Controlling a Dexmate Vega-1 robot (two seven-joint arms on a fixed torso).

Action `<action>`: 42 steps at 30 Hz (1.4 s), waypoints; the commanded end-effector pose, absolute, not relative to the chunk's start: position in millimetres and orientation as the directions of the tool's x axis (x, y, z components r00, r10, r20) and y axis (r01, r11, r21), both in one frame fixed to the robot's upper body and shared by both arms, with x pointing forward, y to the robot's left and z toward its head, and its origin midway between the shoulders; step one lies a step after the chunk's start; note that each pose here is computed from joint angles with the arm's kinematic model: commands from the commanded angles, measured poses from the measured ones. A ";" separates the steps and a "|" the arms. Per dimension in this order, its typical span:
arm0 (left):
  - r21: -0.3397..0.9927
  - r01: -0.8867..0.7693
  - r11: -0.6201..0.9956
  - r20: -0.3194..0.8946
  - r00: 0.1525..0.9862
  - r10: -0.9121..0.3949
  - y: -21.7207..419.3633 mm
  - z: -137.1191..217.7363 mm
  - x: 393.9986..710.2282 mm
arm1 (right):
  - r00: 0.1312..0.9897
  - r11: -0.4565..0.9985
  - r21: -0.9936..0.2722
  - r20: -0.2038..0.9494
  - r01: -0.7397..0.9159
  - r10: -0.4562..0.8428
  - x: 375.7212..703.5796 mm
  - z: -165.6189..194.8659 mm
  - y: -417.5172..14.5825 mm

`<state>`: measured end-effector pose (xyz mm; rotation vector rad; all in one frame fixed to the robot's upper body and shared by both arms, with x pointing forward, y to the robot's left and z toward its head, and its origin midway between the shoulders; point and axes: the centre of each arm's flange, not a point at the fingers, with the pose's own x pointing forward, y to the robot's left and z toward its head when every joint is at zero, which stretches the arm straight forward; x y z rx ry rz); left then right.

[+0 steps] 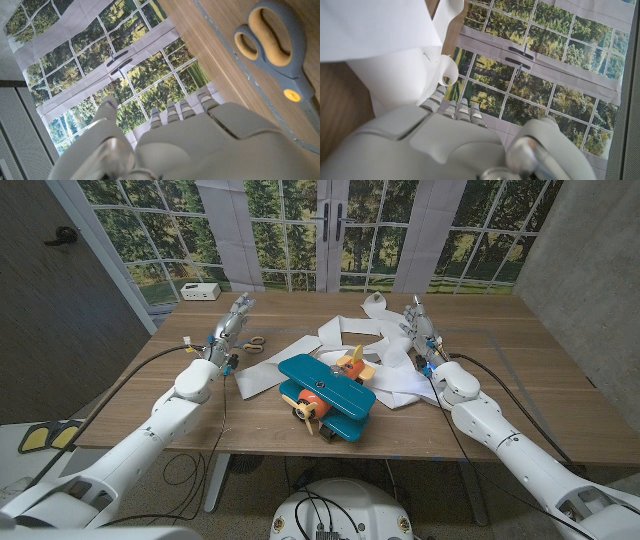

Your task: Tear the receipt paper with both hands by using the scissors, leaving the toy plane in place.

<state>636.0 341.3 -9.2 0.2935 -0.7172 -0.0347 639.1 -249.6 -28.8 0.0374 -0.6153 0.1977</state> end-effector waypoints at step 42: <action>0.543 -0.540 0.643 0.747 0.660 -0.077 349.1 34.9 596.5 | 0.782 0.968 -0.214 0.577 -0.132 0.234 636.6 -8.8 -274.7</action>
